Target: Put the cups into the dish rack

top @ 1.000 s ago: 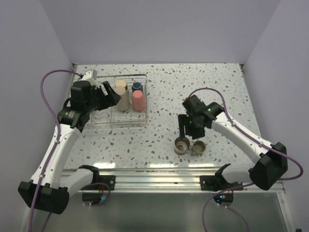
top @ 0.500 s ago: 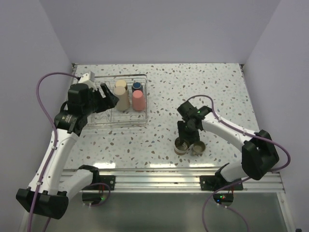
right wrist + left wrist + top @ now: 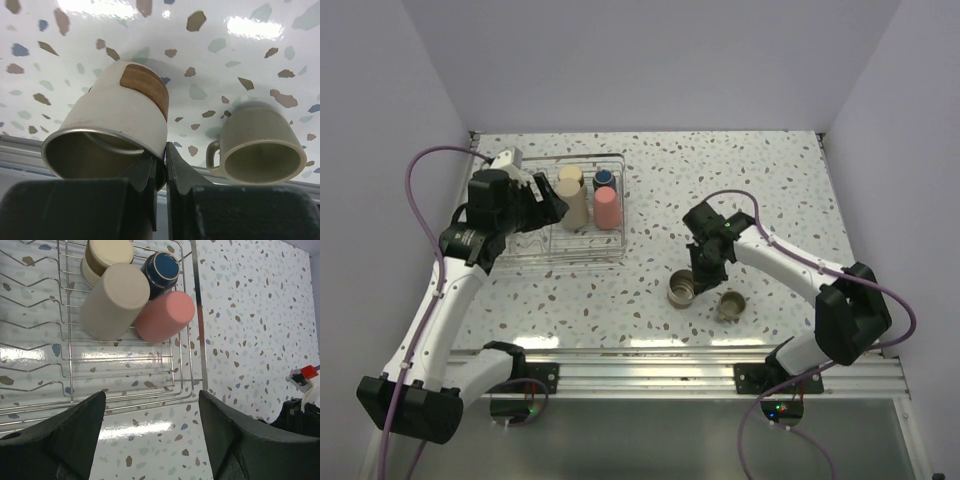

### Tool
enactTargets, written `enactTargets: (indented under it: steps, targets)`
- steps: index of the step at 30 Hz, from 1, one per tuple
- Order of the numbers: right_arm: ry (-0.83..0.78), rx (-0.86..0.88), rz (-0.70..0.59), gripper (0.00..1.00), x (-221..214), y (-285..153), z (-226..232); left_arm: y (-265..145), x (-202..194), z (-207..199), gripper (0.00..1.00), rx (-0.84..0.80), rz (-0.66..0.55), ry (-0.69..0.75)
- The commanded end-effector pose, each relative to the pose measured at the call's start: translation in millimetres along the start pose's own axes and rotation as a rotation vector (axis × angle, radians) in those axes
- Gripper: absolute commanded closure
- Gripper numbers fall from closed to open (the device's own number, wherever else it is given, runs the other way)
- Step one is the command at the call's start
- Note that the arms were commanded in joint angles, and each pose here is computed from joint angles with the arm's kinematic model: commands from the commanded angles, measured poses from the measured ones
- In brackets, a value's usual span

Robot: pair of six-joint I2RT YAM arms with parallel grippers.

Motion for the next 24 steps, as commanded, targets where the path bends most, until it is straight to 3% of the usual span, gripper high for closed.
enactTargets:
  steps: [1, 12, 14, 15, 16, 17, 18, 19, 20, 21, 23, 24]
  targets:
    - [-0.011, 0.079, -0.083, 1.0, 27.3, -29.2, 28.8, 0.2, 13.8, -8.1, 0.22, -0.039, -0.035, 0.037]
    - [0.025, 0.439, -0.298, 1.0, 112.1, -185.0, 130.5, -4.7, 68.3, -70.1, 0.19, -0.39, -0.175, 0.018]
    - [0.032, 0.609, -0.267, 1.0, 115.5, -216.2, 149.9, -13.0, 86.0, -89.7, 0.17, -0.544, -0.272, 0.019]
    - [0.028, 0.711, -0.289, 1.0, 122.9, -232.0, 162.5, -18.8, 91.8, -97.9, 0.17, -0.617, -0.286, -0.057]
    - [0.025, 0.803, -0.227, 1.0, 119.6, -240.0, 167.2, -20.2, 85.0, -100.5, 0.16, -0.705, -0.28, -0.086]
    - [0.067, 0.87, -0.194, 1.0, 119.9, -248.3, 173.1, -35.1, 106.0, -108.1, 0.16, -0.797, -0.414, -0.064]
    - [0.054, 0.982, -0.238, 1.0, 126.5, -270.8, 180.5, -42.5, 108.3, -108.5, 0.15, -0.872, -0.4, -0.168]
    - [0.078, 1.014, -0.206, 1.0, 128.8, -265.9, 179.3, -38.1, 100.7, -104.3, 0.15, -0.903, -0.403, -0.213]
    - [0.102, 1.078, -0.152, 1.0, 124.8, -274.4, 183.5, -55.8, 113.6, -107.9, 0.14, -0.978, -0.514, -0.178]
    - [0.072, 1.158, -0.177, 1.0, 127.5, -289.3, 187.9, -54.2, 113.4, -105.9, 0.14, -1.02, -0.486, -0.251]
    - [0.073, 1.216, -0.132, 1.0, 126.1, -291.4, 192.0, -64.5, 117.7, -109.4, 0.14, -1.103, -0.546, -0.221]
    - [0.067, 1.236, -0.124, 1.0, 124.6, -293.8, 193.7, -59.4, 117.7, -110.5, 0.14, -1.135, -0.518, -0.261]
Point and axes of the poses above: each gripper's point midway between its finger pads, its own y axis out along the fingers, its own z axis along the line the jaws close on, x = y × z, the point moved 2 cm from there along -y, back along the fingers, and after that the axes turned 14 degrees about y, right-handed, at the moved point
